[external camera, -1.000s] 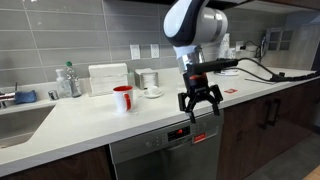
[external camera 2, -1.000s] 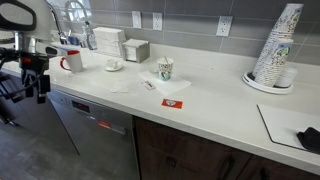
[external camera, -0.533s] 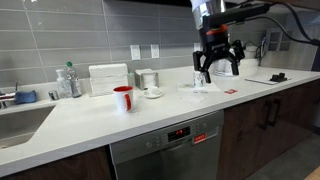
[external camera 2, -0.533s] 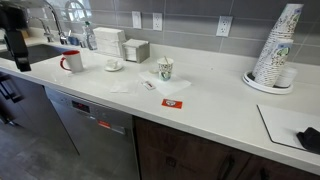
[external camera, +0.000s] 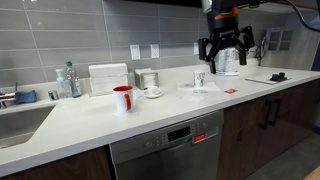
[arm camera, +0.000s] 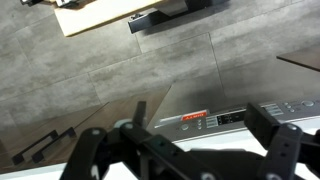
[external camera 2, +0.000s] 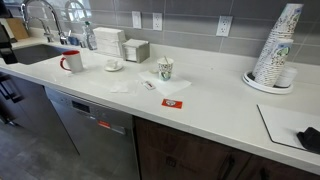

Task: Press the big button on the left side of the dishwasher

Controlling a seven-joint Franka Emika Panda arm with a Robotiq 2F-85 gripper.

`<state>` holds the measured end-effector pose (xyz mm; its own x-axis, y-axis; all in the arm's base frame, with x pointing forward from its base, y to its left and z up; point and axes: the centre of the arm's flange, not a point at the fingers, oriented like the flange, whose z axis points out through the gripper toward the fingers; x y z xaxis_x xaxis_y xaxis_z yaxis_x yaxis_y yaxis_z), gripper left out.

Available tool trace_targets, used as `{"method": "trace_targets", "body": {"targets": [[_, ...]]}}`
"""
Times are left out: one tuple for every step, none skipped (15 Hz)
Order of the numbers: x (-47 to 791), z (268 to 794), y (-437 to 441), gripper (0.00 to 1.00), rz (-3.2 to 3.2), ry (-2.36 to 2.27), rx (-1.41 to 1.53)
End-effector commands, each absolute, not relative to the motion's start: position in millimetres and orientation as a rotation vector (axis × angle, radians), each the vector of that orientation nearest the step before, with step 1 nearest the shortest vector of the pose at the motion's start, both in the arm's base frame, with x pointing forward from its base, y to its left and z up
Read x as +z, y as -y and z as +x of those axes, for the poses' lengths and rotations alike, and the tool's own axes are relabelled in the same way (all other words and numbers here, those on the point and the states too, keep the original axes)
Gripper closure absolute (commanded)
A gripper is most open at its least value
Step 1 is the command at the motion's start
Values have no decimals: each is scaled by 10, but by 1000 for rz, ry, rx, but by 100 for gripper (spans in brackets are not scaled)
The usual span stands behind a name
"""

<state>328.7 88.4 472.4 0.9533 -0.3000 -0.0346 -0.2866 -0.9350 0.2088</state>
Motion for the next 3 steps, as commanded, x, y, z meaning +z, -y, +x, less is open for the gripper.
{"method": "trace_targets", "body": {"targets": [[4714,3290,-882,0,2904,441,-102],[4713,3290,-882,0,2903,442,-102],[4714,3289,-882,0,2903,442,-101]]}}
